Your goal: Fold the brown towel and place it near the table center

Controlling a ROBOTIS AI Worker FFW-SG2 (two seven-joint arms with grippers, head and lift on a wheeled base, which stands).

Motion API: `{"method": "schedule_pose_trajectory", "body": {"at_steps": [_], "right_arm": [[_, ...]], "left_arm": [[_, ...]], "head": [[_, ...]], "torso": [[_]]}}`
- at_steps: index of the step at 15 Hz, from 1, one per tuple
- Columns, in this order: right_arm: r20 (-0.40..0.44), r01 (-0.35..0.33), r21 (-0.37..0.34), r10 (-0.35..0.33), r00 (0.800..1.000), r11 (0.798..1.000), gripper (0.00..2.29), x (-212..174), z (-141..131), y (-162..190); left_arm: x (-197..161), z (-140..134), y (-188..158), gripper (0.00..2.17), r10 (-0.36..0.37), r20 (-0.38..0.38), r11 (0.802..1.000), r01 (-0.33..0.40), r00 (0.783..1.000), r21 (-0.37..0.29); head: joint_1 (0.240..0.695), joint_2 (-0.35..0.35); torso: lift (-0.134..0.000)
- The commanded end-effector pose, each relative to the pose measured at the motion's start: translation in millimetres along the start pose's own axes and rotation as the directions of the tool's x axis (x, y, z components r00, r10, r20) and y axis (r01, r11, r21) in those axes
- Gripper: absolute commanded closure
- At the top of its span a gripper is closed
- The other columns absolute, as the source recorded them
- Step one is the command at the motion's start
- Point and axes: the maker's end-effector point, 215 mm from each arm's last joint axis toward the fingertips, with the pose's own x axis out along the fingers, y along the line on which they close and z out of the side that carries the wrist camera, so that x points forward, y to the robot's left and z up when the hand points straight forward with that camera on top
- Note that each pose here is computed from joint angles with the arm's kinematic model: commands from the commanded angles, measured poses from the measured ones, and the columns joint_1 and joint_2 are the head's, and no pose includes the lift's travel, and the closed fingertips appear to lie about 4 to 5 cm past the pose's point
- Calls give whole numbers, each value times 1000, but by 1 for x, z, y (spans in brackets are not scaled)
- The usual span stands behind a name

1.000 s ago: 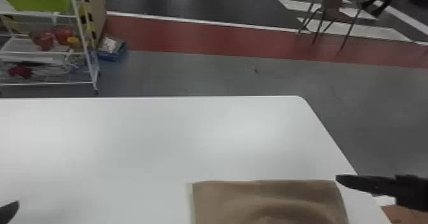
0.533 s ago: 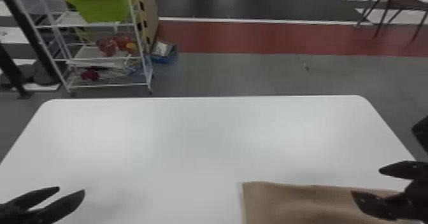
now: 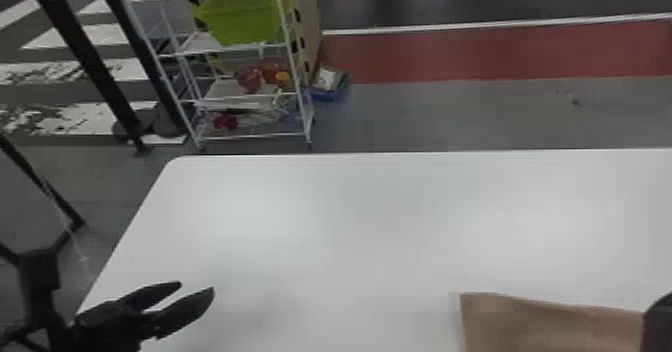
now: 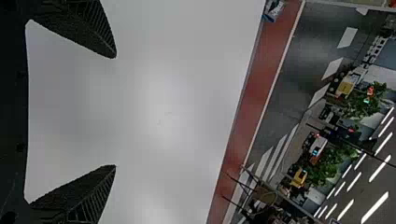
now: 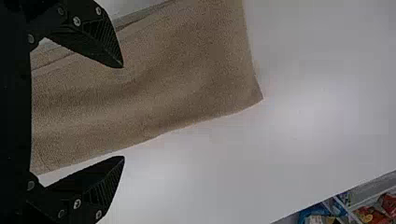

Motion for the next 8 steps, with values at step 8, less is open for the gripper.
{"method": "schedule_pose_trajectory", "body": {"at_steps": [8], "right_arm": [[-126, -112, -8, 110, 986, 994, 286, 25, -43, 52]], "left_arm": [[4, -8, 4, 26, -5, 2, 1000, 5, 1000, -18]], "head": [[695, 169]], "torso": [[-122]]}}
